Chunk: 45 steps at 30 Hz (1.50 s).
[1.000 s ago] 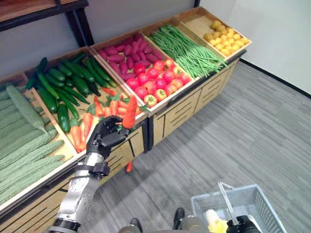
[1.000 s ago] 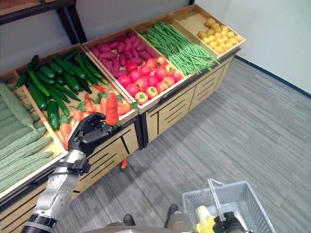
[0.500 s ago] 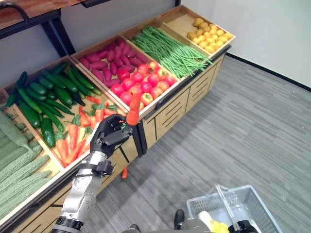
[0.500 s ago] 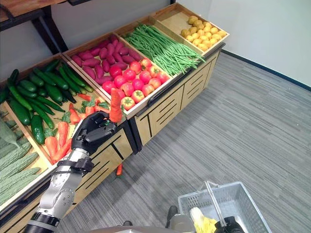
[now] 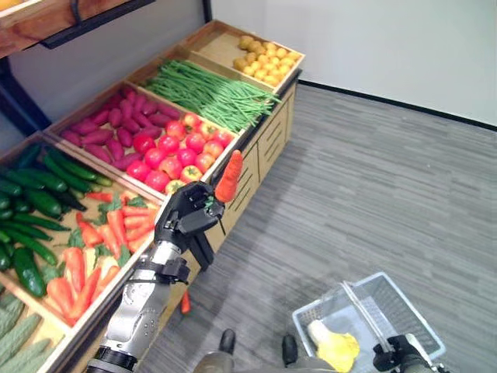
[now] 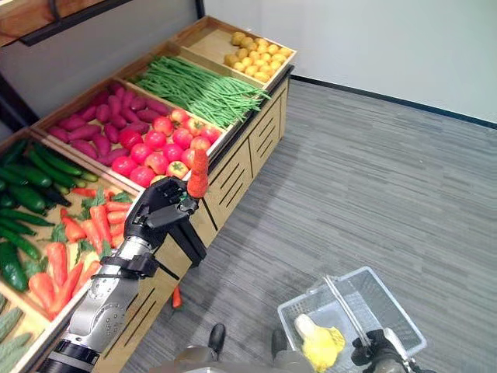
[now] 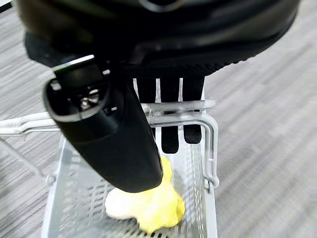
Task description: Get the vegetables into the basket
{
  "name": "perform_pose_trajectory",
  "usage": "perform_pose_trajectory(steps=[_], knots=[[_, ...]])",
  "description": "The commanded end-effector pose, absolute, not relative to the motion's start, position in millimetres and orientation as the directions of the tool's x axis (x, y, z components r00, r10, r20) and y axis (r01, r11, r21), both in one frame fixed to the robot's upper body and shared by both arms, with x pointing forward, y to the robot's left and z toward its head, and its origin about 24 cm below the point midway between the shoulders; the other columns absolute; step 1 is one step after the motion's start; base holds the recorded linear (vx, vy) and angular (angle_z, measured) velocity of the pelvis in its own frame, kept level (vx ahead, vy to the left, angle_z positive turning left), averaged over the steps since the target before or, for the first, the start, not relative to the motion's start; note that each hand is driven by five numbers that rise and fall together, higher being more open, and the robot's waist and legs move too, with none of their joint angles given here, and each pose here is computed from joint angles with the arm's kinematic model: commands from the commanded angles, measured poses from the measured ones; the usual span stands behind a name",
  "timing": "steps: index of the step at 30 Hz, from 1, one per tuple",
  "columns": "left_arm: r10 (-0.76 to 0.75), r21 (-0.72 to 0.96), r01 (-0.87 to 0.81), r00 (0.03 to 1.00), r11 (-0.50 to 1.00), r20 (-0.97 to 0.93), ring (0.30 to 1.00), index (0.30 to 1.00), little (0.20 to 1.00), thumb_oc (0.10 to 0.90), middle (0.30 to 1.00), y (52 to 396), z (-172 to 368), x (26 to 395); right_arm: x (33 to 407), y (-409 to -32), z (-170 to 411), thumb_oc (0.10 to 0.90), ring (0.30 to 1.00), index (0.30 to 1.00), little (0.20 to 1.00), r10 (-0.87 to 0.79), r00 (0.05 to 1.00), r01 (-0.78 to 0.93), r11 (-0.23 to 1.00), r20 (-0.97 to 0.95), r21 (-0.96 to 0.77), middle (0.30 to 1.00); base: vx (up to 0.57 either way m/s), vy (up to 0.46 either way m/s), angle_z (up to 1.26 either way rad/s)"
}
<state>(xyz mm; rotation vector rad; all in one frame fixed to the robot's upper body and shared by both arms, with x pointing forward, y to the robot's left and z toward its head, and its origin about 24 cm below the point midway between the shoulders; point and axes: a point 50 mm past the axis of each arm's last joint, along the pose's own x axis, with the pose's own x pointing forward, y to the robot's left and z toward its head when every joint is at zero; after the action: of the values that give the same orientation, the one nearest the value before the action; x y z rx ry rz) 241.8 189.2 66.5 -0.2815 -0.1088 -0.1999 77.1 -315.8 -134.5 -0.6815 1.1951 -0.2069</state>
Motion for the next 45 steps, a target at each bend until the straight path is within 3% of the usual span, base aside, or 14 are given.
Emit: perform_pose_trajectory(steps=[1,5,9,21,26,29,33,34,39,45], knots=[[-0.187,-0.206,0.314,0.862,0.927,0.470,0.300,0.300,0.300,0.400,0.300,191,134,243,100,-331,-121,0.400,0.300,0.300,0.300,-0.536,0.449,-0.127,0.754,-0.715,-0.645,0.300,0.02,0.289,-0.61],[-0.191,-0.197,0.311,0.864,0.930,0.465,0.300,0.300,0.300,0.400,0.300,194,133,241,103,-329,-120,0.400,0.300,0.300,0.300,-0.540,0.450,-0.091,0.765,-0.711,-0.638,0.300,-0.05,0.227,-0.53],[-0.179,-0.174,0.284,0.873,0.943,0.454,0.300,0.300,0.300,0.400,0.300,201,132,241,126,-326,-114,0.400,0.300,0.300,0.300,-0.532,0.517,-0.083,0.749,-0.671,-0.657,0.300,-0.17,0.168,-0.53],[-0.187,-0.192,0.280,0.899,0.940,0.396,0.300,0.300,0.300,0.400,0.300,203,119,238,125,-328,-113,0.400,0.300,0.300,0.300,-0.512,0.519,-0.121,0.749,-0.685,-0.652,0.300,-0.04,-0.042,-0.52],[-0.248,-0.219,0.337,0.903,0.916,0.351,0.300,0.300,0.300,0.400,0.300,191,108,239,161,-341,-89,0.400,0.300,0.300,0.300,-0.520,0.617,-0.108,0.688,-0.591,-0.718,0.300,0.00,-0.213,-0.23],[-0.391,-0.092,0.436,0.867,0.895,0.307,0.300,0.300,0.300,0.400,0.300,174,105,241,213,-341,-52,0.400,0.300,0.300,0.300,-0.464,0.769,-0.065,0.630,-0.441,-0.774,0.300,-0.08,-0.205,-0.29],[-0.475,-0.002,0.497,0.832,0.868,0.287,0.300,0.300,0.300,0.400,0.300,161,106,244,243,-335,-27,0.400,0.300,0.300,0.300,-0.406,0.847,-0.042,0.592,-0.343,-0.805,0.300,-0.04,-0.100,-0.27],[-0.549,0.111,0.540,0.799,0.835,0.246,0.300,0.300,0.300,0.400,0.300,151,103,249,272,-317,0,0.400,0.300,0.300,0.300,-0.290,0.927,-0.034,0.565,-0.237,-0.824,0.300,-0.02,-0.103,-0.12],[-0.630,0.283,0.572,0.750,0.770,0.199,0.300,0.300,0.300,0.400,0.300,136,101,257,296,-287,30,0.400,0.300,0.300,0.300,-0.122,0.985,-0.034,0.571,-0.125,-0.820,0.300,0.00,-0.033,-0.19],[-0.677,0.427,0.569,0.719,0.703,0.156,0.300,0.300,0.300,0.400,0.300,122,98,265,310,-266,47,0.400,0.300,0.300,0.300,-0.031,0.998,-0.028,0.570,-0.056,-0.821,0.300,0.01,-0.003,-0.07]])
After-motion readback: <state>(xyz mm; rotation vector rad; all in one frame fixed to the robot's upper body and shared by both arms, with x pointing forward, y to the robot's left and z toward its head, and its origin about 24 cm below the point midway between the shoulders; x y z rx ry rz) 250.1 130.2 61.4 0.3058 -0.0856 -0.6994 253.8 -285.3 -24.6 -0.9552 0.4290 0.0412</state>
